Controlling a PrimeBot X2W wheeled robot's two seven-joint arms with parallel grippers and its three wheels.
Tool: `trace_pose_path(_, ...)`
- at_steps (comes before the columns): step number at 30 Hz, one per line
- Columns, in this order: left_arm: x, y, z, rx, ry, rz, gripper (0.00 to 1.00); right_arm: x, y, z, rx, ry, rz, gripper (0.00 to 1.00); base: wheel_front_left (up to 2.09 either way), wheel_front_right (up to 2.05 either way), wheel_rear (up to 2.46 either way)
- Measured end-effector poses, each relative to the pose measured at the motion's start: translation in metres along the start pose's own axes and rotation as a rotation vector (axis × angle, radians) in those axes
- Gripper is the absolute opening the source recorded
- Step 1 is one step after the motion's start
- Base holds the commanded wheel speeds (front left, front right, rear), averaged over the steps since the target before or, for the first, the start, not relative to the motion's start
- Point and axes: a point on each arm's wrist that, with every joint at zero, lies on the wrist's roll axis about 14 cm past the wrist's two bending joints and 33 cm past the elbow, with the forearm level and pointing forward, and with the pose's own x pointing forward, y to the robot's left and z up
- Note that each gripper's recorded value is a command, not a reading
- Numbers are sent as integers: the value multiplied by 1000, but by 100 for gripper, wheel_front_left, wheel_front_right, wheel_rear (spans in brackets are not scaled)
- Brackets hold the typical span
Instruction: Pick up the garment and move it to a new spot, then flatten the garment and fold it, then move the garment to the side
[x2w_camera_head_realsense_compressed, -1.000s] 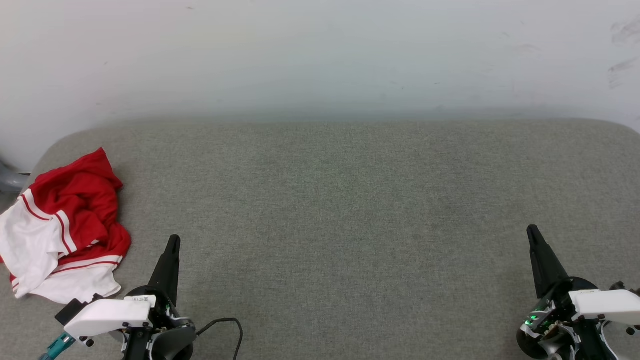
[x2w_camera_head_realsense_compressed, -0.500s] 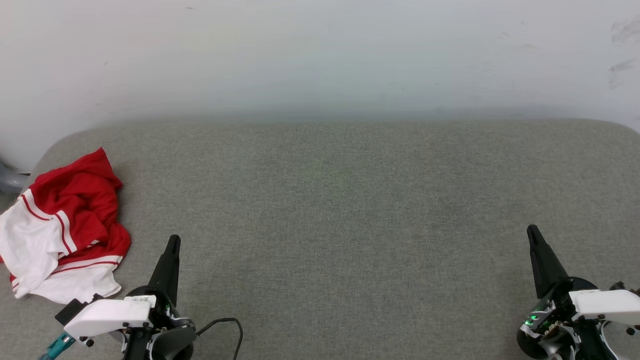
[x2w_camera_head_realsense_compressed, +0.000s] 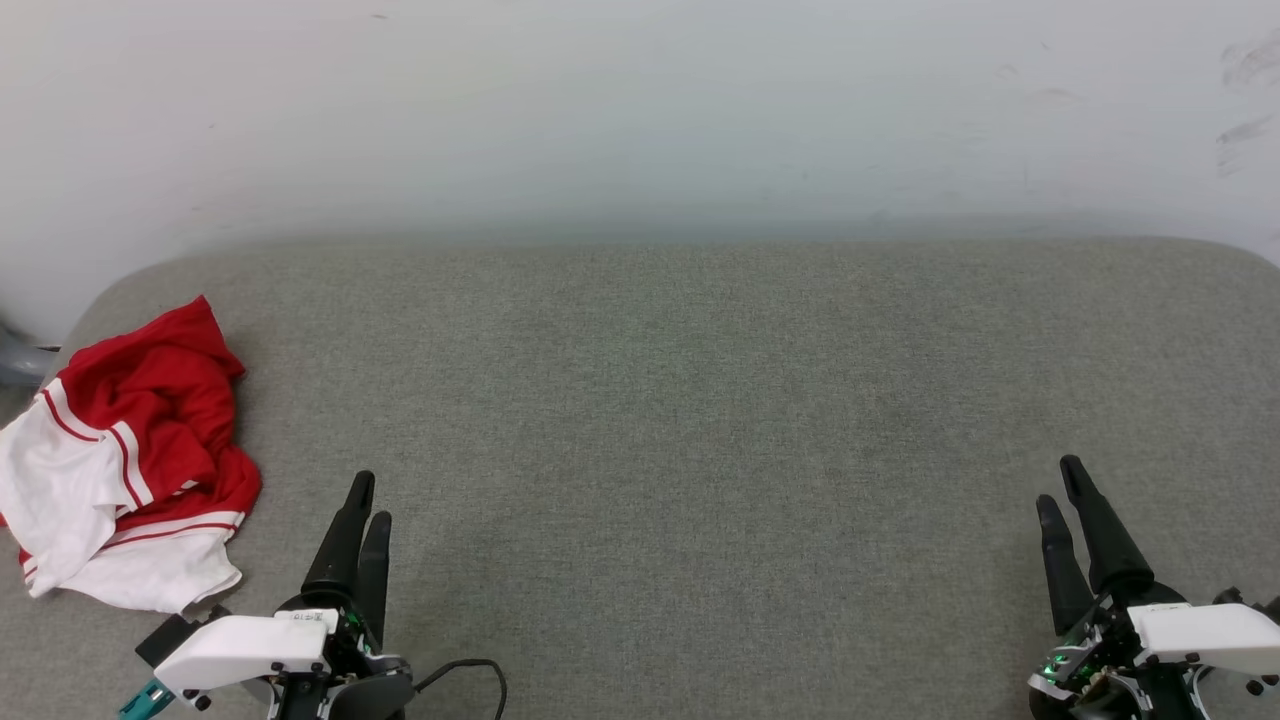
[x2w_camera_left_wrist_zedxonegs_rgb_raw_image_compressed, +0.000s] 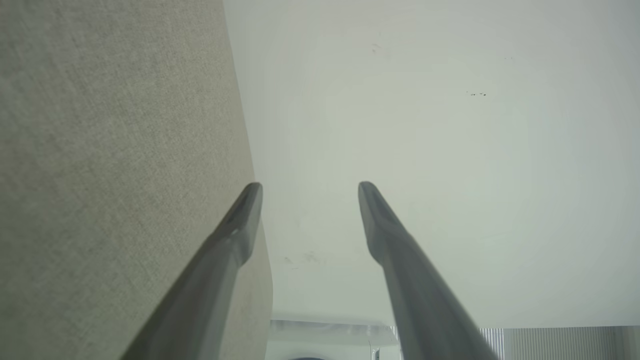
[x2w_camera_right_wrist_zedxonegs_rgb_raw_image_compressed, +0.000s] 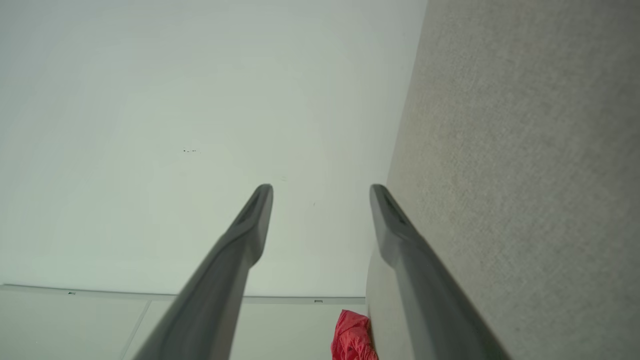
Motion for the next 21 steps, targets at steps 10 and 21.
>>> trace_pose_path(10, 3, -18, -9, 56, 0, -56, 100, -2, 14, -5, -30, -11, 47, 100, 0, 0, 0)
trace_pose_path(21, 1, -38, -5, 243, -37, -115, 100, -5, 19, -1, -177, -40, 61, 100, 0, 0, 0)
